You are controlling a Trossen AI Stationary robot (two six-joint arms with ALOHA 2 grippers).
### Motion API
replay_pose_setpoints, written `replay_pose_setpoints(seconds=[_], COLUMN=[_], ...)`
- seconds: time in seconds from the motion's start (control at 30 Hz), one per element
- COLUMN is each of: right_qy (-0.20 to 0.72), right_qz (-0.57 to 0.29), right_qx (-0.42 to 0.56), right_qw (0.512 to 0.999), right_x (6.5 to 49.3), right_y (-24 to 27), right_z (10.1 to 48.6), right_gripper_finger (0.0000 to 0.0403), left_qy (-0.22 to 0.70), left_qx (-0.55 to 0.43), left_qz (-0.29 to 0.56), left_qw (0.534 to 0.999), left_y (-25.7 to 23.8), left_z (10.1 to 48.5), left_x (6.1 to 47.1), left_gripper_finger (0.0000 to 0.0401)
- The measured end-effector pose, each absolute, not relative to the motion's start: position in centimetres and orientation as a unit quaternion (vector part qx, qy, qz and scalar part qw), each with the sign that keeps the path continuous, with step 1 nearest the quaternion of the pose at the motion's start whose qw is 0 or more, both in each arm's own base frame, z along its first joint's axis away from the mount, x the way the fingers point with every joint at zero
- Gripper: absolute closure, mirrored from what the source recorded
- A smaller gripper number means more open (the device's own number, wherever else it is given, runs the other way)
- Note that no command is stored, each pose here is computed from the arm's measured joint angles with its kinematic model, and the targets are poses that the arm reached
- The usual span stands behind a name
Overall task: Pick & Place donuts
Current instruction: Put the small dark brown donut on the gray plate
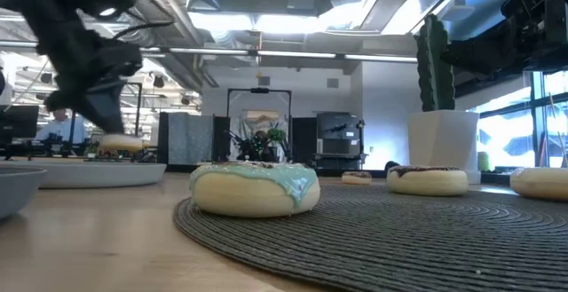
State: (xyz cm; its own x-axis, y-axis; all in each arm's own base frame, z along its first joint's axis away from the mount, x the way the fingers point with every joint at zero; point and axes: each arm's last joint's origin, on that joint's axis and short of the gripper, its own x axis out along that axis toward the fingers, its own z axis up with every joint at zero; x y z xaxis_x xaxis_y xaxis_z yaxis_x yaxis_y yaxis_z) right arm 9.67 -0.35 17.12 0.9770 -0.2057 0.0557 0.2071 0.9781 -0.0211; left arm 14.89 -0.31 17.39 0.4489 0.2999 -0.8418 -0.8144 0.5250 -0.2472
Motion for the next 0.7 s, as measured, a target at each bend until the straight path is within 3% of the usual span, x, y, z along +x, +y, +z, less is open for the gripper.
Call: replay_pose_setpoints(seconds=[0.5, 0.7], right_qy=[-0.027, -0.027], right_qz=[-0.104, -0.104], right_qx=[-0.014, -0.014], right_qw=[0.994, 0.994], right_x=[9.7, 9.7], right_y=[-0.4, -0.4], right_z=[17.1, 17.1], right_gripper_finger=[0.0272, 0.0272], left_qy=[0.386, 0.383], left_qx=[-0.357, -0.355], left_qz=[0.434, 0.438], left_qw=[0.732, 0.731], left_y=[-0.7, -0.7], left_z=[14.5, 14.4], left_x=[12.6, 12.5], left_gripper_finger=[0.0387, 0.037])
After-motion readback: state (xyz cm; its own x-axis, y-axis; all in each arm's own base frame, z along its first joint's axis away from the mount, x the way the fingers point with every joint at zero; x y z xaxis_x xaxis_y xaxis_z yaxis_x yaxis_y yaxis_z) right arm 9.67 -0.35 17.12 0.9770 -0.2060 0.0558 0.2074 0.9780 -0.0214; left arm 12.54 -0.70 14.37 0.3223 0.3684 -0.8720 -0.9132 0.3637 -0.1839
